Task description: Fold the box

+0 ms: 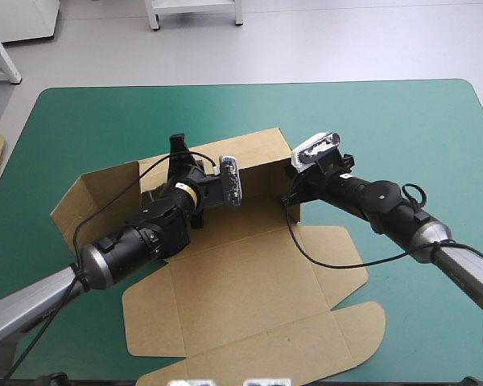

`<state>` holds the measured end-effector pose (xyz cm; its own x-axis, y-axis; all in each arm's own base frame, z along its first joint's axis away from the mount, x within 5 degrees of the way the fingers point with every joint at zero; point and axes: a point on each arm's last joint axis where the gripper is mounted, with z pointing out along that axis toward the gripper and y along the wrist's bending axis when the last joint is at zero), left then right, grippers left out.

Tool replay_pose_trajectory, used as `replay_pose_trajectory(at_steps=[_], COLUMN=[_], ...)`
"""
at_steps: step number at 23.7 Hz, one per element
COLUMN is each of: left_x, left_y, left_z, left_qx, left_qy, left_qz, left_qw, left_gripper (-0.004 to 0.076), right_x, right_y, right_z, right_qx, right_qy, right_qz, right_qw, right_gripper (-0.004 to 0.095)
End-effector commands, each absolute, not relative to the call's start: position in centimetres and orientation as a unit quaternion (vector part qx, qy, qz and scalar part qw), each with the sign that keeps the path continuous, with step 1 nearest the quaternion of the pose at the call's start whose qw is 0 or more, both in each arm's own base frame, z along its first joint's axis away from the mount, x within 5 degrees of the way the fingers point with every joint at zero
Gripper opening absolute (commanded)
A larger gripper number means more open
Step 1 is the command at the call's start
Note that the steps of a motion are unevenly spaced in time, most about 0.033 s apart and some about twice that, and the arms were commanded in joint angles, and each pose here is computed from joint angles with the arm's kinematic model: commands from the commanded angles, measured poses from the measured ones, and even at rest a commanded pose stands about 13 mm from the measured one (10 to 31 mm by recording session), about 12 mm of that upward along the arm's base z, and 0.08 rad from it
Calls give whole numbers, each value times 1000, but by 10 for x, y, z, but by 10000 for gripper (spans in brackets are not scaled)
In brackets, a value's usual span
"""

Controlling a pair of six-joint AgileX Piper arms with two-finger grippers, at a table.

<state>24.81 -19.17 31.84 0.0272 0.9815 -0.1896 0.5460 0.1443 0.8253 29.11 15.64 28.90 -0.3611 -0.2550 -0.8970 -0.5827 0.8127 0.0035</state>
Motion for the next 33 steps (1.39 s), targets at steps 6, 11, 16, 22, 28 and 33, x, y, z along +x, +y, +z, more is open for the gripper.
replay_pose_trajectory(at_steps=[6,11,16,22,28,33], left_x=[240,232,220,199,177,161], left_y=[-185,-181,-189,-203,-211,-215], left_z=[346,354,356,354,372,393], left_qx=[541,529,543,566,566,541], left_qy=[685,696,689,681,679,697], left_qz=[230,209,198,191,168,147], left_qw=[429,437,438,423,436,447], left_gripper=[324,340,341,341,341,340], right_x=[285,286,287,288,289,290], right_y=[159,158,158,157,156,156], right_z=[308,308,308,309,310,308], right_qx=[-270,-258,-246,-232,-223,-219], right_qy=[791,794,798,800,801,804], right_qz=[182,184,189,189,187,188], right_qw=[517,518,517,520,523,520], right_gripper=[1,1,1,1,1,2])
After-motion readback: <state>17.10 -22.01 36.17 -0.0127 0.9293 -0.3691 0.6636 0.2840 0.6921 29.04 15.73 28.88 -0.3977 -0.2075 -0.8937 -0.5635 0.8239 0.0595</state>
